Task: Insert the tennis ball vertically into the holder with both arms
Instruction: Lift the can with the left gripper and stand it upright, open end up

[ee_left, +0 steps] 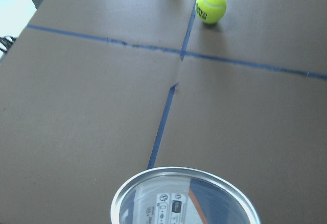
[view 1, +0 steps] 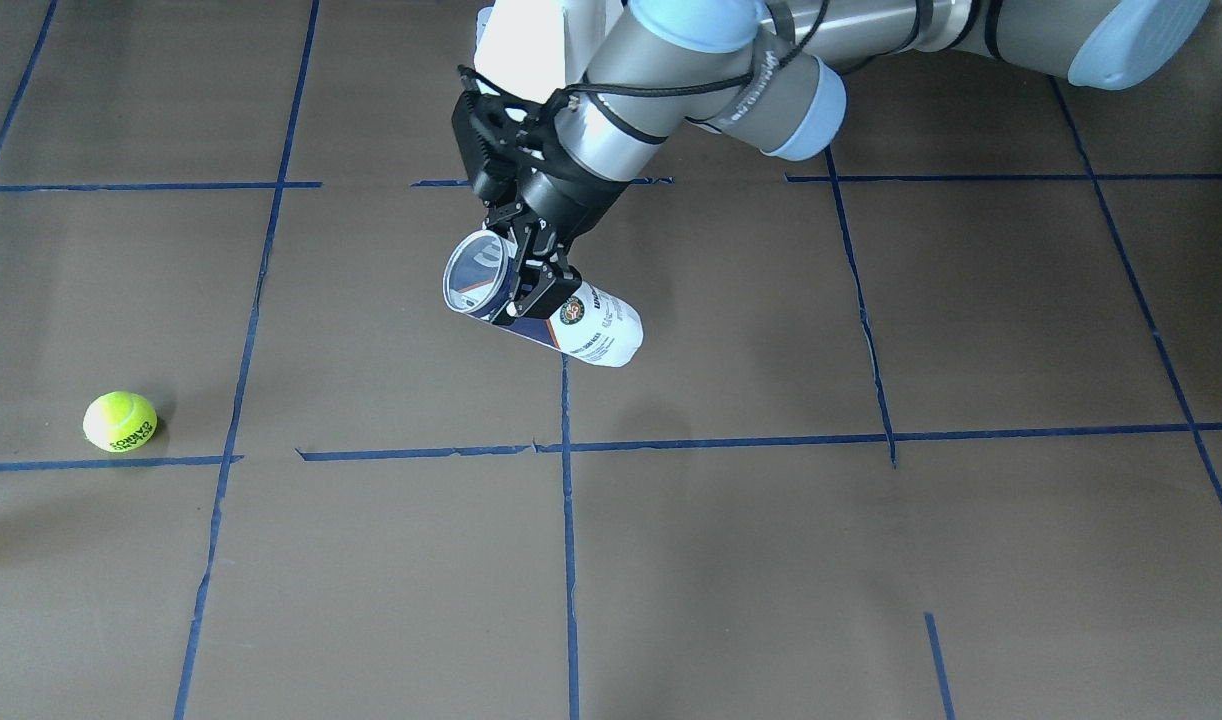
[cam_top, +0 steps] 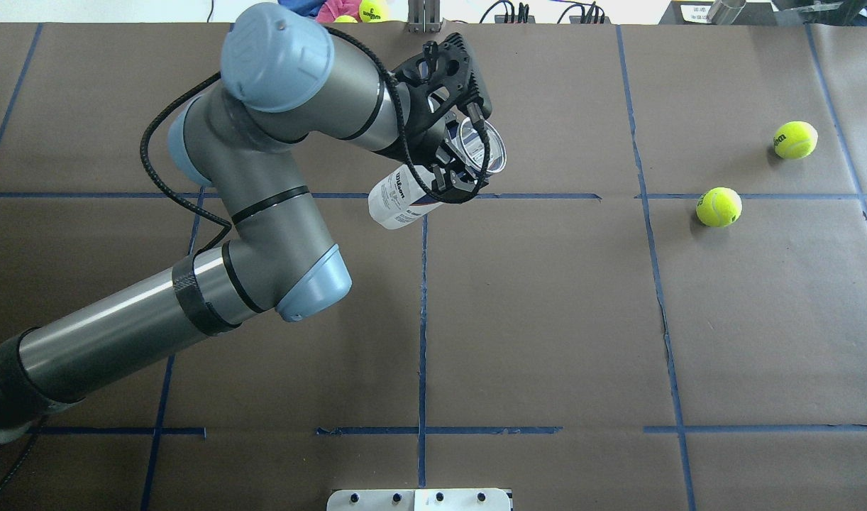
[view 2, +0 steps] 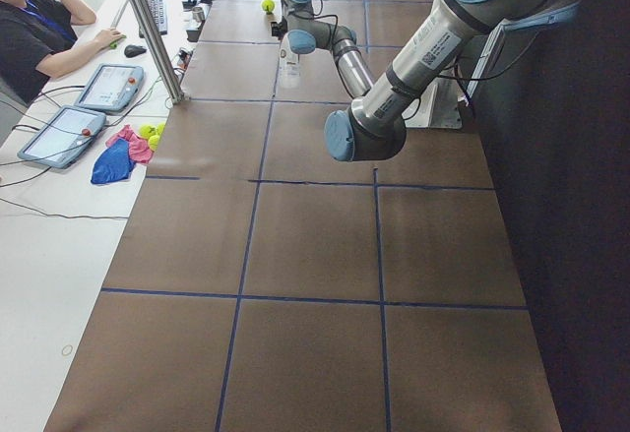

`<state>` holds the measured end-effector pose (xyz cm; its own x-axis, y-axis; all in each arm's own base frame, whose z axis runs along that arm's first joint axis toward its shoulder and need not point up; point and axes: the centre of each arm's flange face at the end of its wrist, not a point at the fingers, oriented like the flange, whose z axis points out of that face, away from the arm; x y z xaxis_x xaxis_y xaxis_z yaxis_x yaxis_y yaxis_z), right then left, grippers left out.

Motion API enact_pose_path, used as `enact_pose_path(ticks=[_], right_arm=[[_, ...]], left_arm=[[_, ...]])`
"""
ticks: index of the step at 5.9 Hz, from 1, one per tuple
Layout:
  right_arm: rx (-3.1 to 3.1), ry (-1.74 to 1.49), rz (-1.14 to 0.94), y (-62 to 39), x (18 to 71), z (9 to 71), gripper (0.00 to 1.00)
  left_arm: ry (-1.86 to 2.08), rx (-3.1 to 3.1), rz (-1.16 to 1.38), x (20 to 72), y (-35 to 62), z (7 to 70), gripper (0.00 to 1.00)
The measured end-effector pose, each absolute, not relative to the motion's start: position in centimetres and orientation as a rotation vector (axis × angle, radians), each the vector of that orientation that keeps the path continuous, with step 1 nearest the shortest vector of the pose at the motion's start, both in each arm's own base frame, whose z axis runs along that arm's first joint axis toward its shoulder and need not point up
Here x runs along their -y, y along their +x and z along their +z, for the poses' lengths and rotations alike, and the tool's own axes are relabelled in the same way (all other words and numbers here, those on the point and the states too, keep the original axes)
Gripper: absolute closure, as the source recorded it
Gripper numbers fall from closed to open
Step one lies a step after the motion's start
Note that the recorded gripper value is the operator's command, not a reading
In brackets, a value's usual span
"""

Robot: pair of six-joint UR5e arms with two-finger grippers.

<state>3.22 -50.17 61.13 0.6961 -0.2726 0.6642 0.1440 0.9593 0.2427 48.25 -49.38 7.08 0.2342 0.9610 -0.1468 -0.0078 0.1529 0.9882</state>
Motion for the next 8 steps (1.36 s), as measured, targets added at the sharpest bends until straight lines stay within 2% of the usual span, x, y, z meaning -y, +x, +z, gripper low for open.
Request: enact_pose_path(ticks=[4, 6, 8], right_arm=[[0.767, 0.180, -0.235, 3.2, 50.2, 61.0, 0.00], [0.767, 0.181, -0.235, 3.2, 50.2, 60.9, 0.00], [0.767, 0.181, -0.235, 3.2, 50.2, 60.9, 0.00]], left_arm=[[1.502, -1.357, 0.757, 46.7, 45.0, 16.9, 0.22], [1.597, -1.406, 0.615, 44.8, 48.8, 22.0, 0.21], [1.559, -1.428, 0.504, 43.4, 51.7, 24.5, 0.15]])
